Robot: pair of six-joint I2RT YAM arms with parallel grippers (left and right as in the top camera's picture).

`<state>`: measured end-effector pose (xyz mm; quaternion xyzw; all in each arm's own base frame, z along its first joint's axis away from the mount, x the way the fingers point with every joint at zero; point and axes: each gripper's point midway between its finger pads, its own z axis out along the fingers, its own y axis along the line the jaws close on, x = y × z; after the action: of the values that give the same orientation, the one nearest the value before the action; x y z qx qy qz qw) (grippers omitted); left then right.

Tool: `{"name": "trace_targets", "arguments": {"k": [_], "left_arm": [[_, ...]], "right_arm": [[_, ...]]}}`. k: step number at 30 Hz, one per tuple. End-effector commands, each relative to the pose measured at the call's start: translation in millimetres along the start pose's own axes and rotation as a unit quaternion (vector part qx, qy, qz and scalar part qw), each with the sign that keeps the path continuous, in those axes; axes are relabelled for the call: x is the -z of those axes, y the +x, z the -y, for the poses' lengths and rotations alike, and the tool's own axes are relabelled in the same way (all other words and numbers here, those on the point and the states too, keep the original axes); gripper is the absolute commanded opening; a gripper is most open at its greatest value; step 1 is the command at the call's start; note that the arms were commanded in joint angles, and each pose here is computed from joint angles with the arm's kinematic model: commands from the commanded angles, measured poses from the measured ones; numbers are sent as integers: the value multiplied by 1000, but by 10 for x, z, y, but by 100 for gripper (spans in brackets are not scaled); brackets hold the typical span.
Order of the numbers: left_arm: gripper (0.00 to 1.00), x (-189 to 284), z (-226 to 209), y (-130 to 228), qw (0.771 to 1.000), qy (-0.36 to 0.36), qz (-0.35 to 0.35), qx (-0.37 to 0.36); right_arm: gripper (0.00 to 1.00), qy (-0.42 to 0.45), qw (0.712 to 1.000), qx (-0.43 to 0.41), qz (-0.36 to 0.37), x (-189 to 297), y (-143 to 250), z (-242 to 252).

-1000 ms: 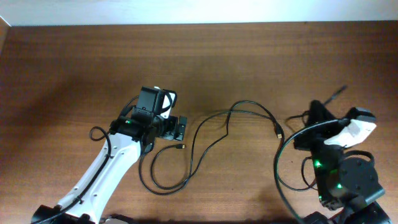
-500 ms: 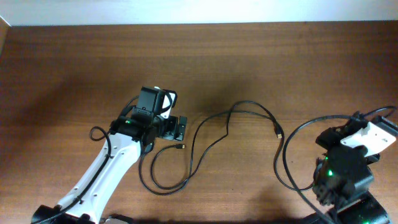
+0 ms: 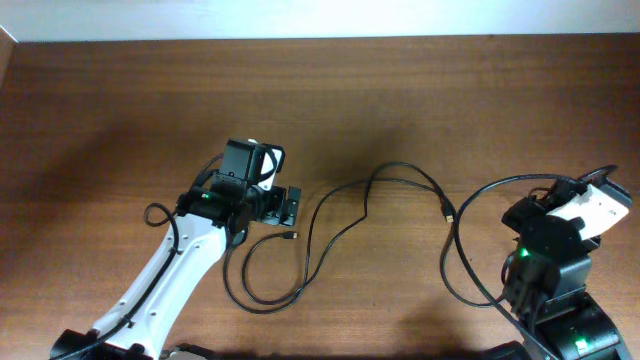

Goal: Untangle cables

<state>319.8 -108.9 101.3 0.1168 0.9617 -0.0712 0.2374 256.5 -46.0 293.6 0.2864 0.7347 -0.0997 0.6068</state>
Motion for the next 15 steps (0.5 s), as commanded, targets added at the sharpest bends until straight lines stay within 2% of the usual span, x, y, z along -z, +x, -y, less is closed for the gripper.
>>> {"name": "trace_targets", "arguments": {"k": [1, 8, 15], "left_arm": [[99, 10, 12, -35, 1000, 5, 3, 6], [99, 11, 12, -36, 1000, 5, 3, 6], [99, 10, 12, -35, 1000, 5, 3, 6]], "right_arm": [[4, 35, 999, -18, 8, -55, -54, 87], [4, 134, 991, 4, -16, -391, 91, 414], [4, 222, 974, -27, -33, -794, 186, 849]]}}
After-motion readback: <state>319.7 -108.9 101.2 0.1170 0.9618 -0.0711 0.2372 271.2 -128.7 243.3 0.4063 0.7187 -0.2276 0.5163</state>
